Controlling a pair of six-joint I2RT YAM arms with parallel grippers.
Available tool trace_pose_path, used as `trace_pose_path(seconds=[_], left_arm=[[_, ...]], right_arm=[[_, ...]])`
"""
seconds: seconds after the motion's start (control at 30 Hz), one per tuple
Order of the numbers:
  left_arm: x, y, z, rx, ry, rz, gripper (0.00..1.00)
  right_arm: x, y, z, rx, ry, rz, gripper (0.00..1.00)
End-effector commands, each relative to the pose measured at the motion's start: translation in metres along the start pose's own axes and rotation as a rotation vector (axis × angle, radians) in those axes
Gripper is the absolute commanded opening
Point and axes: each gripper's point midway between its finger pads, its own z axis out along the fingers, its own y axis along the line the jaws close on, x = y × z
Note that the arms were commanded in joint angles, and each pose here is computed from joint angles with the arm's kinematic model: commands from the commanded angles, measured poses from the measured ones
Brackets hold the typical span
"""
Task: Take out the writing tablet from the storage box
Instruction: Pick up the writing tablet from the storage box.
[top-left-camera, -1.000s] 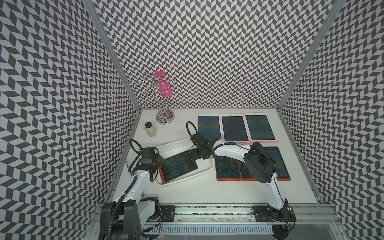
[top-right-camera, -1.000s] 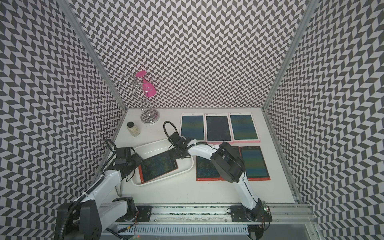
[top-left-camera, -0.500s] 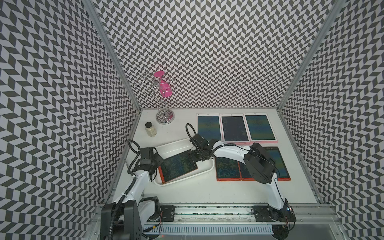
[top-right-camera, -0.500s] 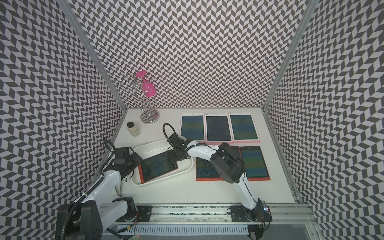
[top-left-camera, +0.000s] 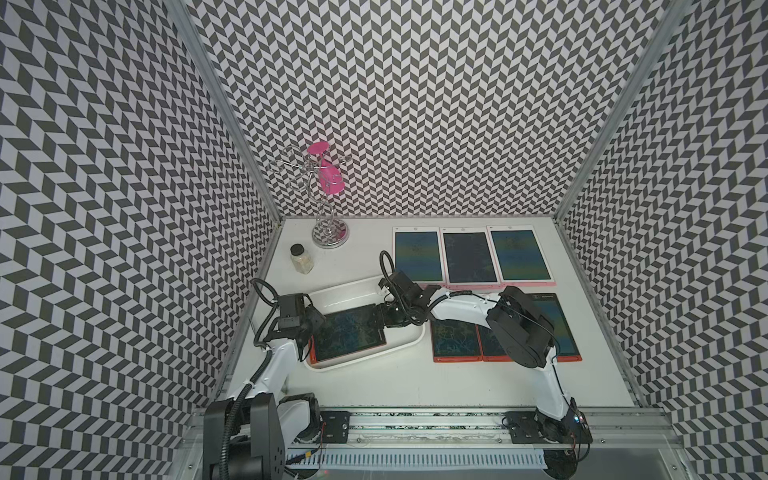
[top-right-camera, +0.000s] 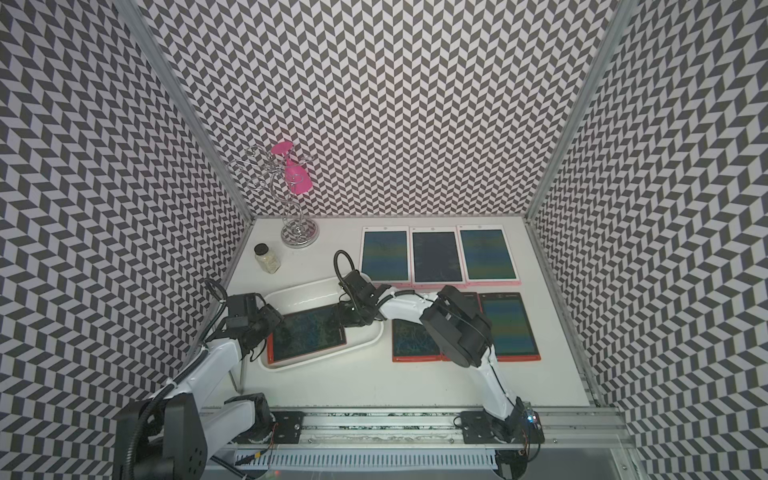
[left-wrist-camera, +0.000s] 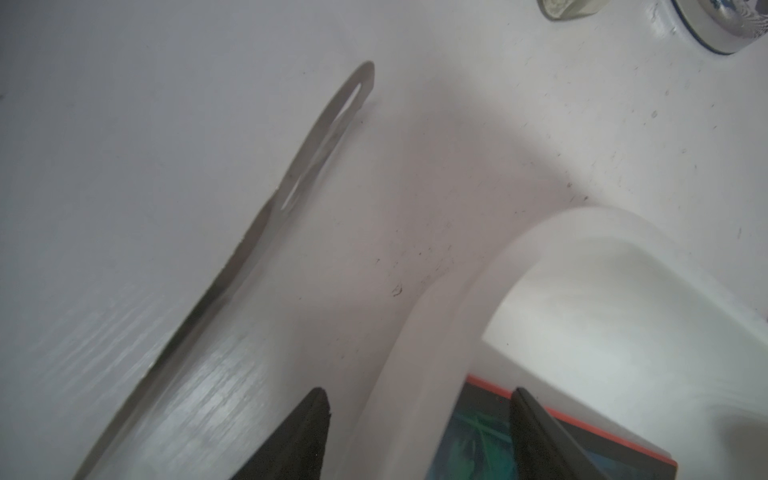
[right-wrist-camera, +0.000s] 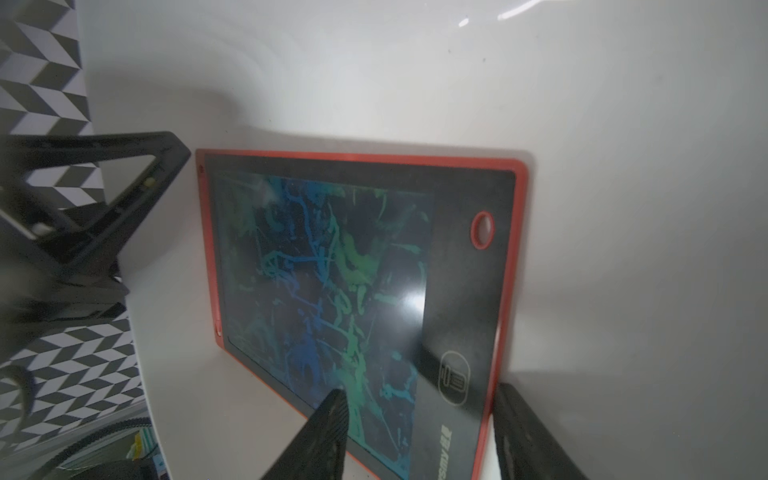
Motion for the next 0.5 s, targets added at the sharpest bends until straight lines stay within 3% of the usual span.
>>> trace_pose_path(seconds=[0.0,0.47], left_arm=[[0.001,-0.018,0.002,0.090,0.008,-0.007,0.69],[0.002,-0.021,0.002,0.109,0.011,-0.003,0.69]], right_arm=[[0.023,0.033,0.009,-0.165,0.065,-0.029,0.55],[0.002,0.064,-0.014,-0.294,-0.023,-0.096,0.54]])
